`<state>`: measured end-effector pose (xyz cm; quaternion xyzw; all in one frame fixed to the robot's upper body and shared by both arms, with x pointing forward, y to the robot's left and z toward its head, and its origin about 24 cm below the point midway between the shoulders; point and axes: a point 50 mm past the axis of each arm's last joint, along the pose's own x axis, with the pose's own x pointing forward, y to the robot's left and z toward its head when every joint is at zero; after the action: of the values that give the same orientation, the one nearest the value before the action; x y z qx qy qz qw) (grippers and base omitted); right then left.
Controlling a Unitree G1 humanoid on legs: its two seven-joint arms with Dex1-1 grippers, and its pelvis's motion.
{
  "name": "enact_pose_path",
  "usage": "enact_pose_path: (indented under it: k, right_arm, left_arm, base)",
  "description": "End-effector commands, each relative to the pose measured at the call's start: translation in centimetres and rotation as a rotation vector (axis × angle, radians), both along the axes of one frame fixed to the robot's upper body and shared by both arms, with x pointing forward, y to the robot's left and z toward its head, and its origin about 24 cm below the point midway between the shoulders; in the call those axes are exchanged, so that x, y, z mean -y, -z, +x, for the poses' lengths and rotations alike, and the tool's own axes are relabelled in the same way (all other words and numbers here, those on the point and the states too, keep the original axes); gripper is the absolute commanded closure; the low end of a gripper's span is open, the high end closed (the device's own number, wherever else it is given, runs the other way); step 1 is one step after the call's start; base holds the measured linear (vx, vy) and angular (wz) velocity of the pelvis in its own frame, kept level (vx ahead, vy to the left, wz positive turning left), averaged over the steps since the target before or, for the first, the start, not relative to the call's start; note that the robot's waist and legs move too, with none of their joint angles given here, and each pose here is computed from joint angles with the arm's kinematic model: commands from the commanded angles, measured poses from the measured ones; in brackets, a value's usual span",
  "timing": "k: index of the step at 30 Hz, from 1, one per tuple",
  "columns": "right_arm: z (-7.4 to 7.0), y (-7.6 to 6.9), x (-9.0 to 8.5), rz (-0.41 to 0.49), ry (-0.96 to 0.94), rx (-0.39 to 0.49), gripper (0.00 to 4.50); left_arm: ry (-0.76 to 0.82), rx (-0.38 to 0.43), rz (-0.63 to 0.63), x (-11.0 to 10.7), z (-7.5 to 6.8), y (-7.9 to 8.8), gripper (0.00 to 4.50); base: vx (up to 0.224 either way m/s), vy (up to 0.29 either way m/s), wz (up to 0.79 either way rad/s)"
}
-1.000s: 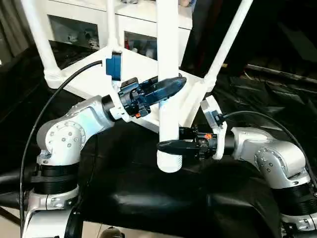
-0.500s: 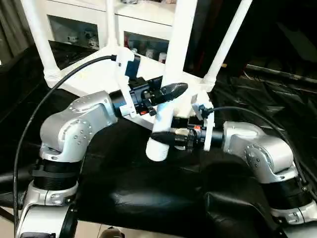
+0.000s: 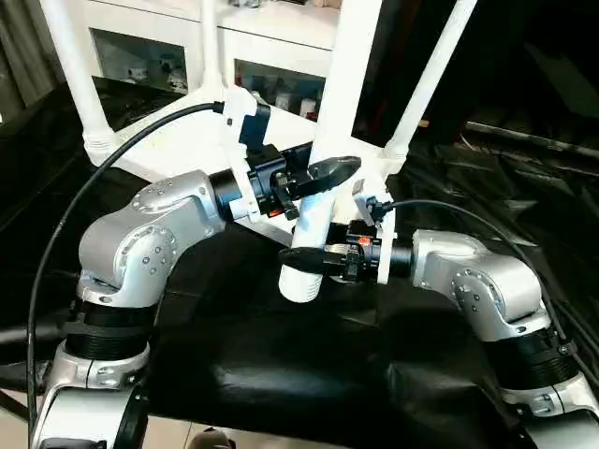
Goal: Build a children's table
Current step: Pick table leg
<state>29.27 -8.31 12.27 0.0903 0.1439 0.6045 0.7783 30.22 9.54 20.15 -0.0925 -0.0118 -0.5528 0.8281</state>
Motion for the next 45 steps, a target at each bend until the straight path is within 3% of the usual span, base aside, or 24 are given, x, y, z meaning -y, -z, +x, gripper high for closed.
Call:
enact_pose_path:
  k: [1, 13, 15, 23, 30, 33, 36, 37, 41, 42, 45]
  right_arm:
    - [0.3, -0.3, 0.5, 0.008, 0.020, -0.009, 1.39]
    - [0.6, -0.4, 0.5, 0.022, 0.029, -0.012, 1.39]
    - [0.7, -0.4, 0.5, 0.024, 0.030, -0.011, 1.73]
    - [0.7, -0.5, 0.5, 0.030, 0.028, -0.009, 2.39]
    - [0.7, -0.5, 0.4, 0.034, 0.024, -0.008, 2.54]
    - [0.7, -0.5, 0.5, 0.034, 0.025, -0.005, 2.54]
    - [0.9, -0.6, 0.6, 0.045, 0.044, 0.007, 2.55]
    - [0.9, -0.6, 0.7, 0.048, 0.050, 0.010, 2.57]
    - [1.2, -0.9, 0.8, 0.082, 0.095, 0.021, 2.57]
    - [1.5, -1.2, 0.9, 0.131, 0.141, 0.031, 2.57]
    - [2.4, -1.7, 1.6, 0.197, 0.276, 0.052, 2.57]
  left_arm:
    - [0.030, 0.036, -0.009, 0.5, -0.2, -0.8, 2.68]
    - [0.039, 0.036, -0.006, 0.5, -0.2, -0.7, 2.68]
    - [0.040, 0.035, -0.006, 0.5, -0.2, -0.7, 2.68]
    - [0.036, 0.034, -0.006, 0.4, -0.2, -0.7, 2.68]
    - [0.030, 0.034, -0.010, 0.4, -0.1, -0.8, 2.68]
    - [-0.004, 0.016, -0.013, 0.3, 0.3, -0.8, 1.98]
    - [0.025, -0.014, -0.059, 0.1, 0.2, -0.9, 1.85]
    - [0.032, -0.018, -0.066, 0.0, 0.2, -0.9, 1.57]
    - [0.000, 0.004, -0.115, -0.3, 0.4, -1.0, 1.41]
    - [-0.107, 0.017, -0.231, -0.9, 1.5, -1.2, 1.35]
    - [-0.238, -0.024, -0.481, -3.1, 3.2, -1.3, 1.31]
  base:
    - [0.000, 0.000, 0.00]
    - [0.000, 0.000, 0.00]
    - [0.000, 0.000, 0.00]
    - [0.000, 0.000, 0.00]
    - [0.000, 0.000, 0.00]
    - [0.000, 0.000, 0.00]
    - [0.000, 0.000, 0.00]
    - [0.000, 0.000, 0.00]
    - [0.000, 0.000, 0.00]
    - [0.000, 0.000, 0.00]
    - [0.000, 0.000, 0.00]
